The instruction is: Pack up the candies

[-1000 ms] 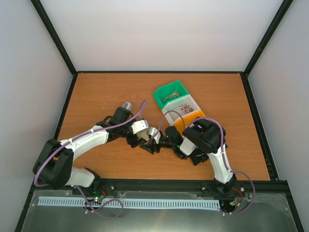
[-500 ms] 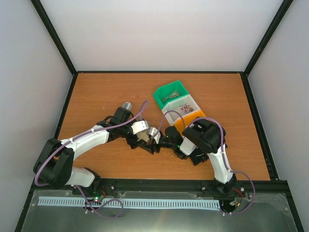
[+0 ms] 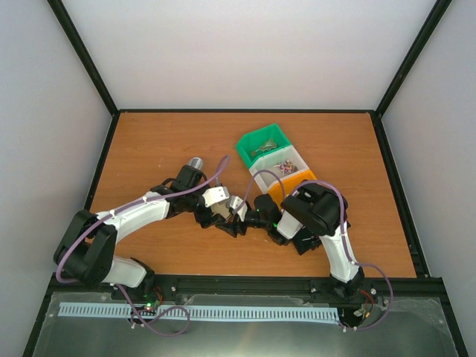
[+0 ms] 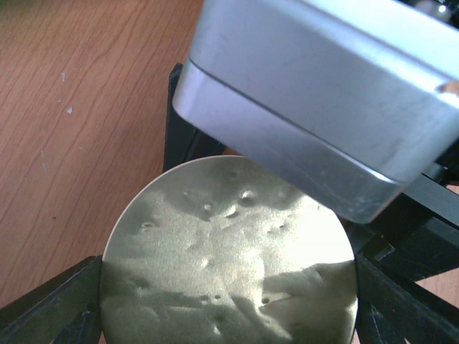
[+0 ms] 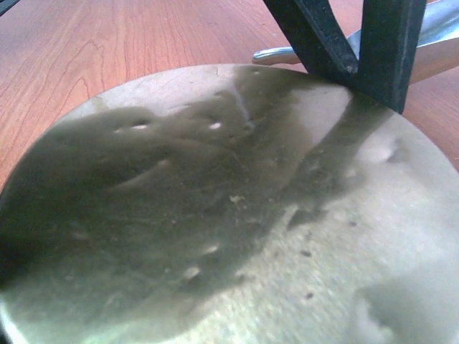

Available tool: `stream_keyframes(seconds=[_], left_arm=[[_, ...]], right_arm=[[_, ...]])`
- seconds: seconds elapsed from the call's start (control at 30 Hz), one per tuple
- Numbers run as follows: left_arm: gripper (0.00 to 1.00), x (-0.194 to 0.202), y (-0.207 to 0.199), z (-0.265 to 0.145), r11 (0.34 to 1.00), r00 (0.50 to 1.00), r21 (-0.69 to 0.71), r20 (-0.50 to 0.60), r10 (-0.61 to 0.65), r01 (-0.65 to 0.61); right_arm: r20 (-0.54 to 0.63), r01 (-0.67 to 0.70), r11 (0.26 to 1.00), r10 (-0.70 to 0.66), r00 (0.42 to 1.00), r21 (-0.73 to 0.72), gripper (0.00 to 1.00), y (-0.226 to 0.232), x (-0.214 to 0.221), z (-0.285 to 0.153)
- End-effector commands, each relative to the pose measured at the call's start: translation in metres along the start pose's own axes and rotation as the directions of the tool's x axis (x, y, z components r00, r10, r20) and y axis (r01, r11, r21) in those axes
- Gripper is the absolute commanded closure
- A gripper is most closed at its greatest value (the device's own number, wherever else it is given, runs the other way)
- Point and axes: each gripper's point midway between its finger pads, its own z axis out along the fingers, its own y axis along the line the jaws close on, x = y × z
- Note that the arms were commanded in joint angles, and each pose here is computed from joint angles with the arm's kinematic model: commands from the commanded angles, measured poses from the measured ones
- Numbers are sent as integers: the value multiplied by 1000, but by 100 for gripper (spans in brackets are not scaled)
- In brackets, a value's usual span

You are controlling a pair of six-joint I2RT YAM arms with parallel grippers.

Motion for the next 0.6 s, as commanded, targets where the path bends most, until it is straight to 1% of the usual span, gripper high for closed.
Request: stream_keyframes(seconds=[0.0,0.1,0.2,0.3,0.33,0.37,0.4,0.43,0.5,0.57], left_arm=[[21,-11,-8,-6,996,996,44,27,82,-83],[25,-5,-16,-6,988,991,81,14,130,-131],[28,8,-25,-5,972,979,124,-10,204,-201],[32,25,-35,-3,954,966,178,-49,254,-242],[33,27,-35,-2,953,965,182,-57,257,-243],[35,29,-35,-2,954,965,184,-62,253,-239],[36,29,-34,-1,957,968,177,-65,244,-230],[36,30,-32,0,963,971,166,-69,228,-214],[36,27,-21,3,978,980,105,-70,188,-180],[36,22,-4,4,991,989,16,-70,134,-133]], right_arm=[[-27,-8,998,6,1000,-62,50,15,13,3],[-16,20,993,-22,1000,-115,51,23,10,2],[8,42,975,-41,999,-220,51,41,6,-1],[15,53,962,-51,999,-269,47,48,3,-1],[15,56,962,-54,998,-269,45,48,2,0],[12,54,964,-53,999,-259,39,46,1,0],[11,53,968,-52,999,-245,32,43,0,1],[7,47,973,-47,999,-226,21,40,0,2],[2,33,983,-33,999,-180,13,33,-2,1],[4,6,996,-6,1000,-94,8,20,-2,0]])
